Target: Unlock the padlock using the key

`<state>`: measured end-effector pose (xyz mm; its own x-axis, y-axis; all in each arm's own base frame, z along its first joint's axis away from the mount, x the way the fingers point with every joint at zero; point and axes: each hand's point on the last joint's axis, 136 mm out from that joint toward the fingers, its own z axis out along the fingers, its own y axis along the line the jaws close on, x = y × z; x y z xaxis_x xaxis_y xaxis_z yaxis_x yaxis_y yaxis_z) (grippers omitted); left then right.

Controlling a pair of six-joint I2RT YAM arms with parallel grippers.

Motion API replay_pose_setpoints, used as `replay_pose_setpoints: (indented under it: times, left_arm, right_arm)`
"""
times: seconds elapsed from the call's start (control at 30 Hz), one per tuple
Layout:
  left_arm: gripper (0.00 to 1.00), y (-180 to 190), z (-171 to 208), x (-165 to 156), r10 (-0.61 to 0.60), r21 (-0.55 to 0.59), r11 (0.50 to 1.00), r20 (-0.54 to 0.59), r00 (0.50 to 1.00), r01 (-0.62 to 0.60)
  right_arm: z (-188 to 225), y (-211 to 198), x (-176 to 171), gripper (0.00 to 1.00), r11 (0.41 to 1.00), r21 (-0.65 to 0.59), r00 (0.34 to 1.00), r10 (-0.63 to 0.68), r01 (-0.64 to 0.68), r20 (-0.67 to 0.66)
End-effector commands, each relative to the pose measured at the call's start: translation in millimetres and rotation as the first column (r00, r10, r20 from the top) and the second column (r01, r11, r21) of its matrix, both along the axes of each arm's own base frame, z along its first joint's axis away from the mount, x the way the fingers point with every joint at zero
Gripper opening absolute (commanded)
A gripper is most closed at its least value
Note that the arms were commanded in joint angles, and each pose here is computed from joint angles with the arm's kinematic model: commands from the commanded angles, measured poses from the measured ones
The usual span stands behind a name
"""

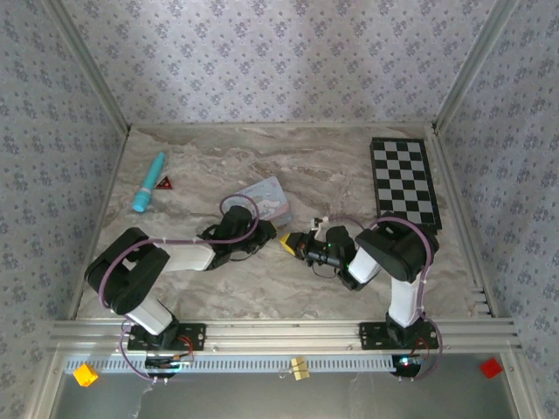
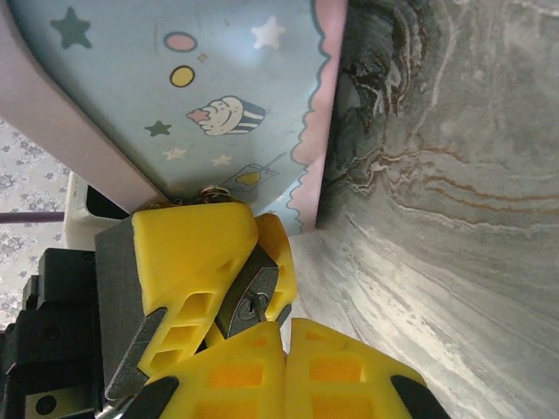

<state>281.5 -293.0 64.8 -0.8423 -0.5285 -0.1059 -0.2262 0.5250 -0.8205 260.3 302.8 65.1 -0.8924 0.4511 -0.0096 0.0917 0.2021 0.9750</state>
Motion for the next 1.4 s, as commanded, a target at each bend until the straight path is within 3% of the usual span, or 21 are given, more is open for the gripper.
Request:
replay_pose_setpoints:
  times: [0.0, 0.37, 1.37]
  left_arm:
    - [0.18, -30, 6, -23, -0.153, -0.079, 0.986, -0.03, 0.988, 0.15]
    - [0.23, -36, -1, -27, -0.195, -0.037, 0.981, -0.06, 0.979, 0.193]
    - [0.56, -35, -7, -24, -0.179, -0.013, 0.984, -0.083, 0.98, 0.179]
  right_arm:
    - [-9, -2, -1, 0.0, 0.999, -0.038, 1.0, -0.014, 0.015, 0.023]
    - [-21, -8, -5, 0.0, 0.997, -0.069, 1.0, -0.021, 0.022, 0.007]
    - [-27, -16, -24, 0.0, 0.994, -0.106, 0.999, -0.036, 0.036, -0.001]
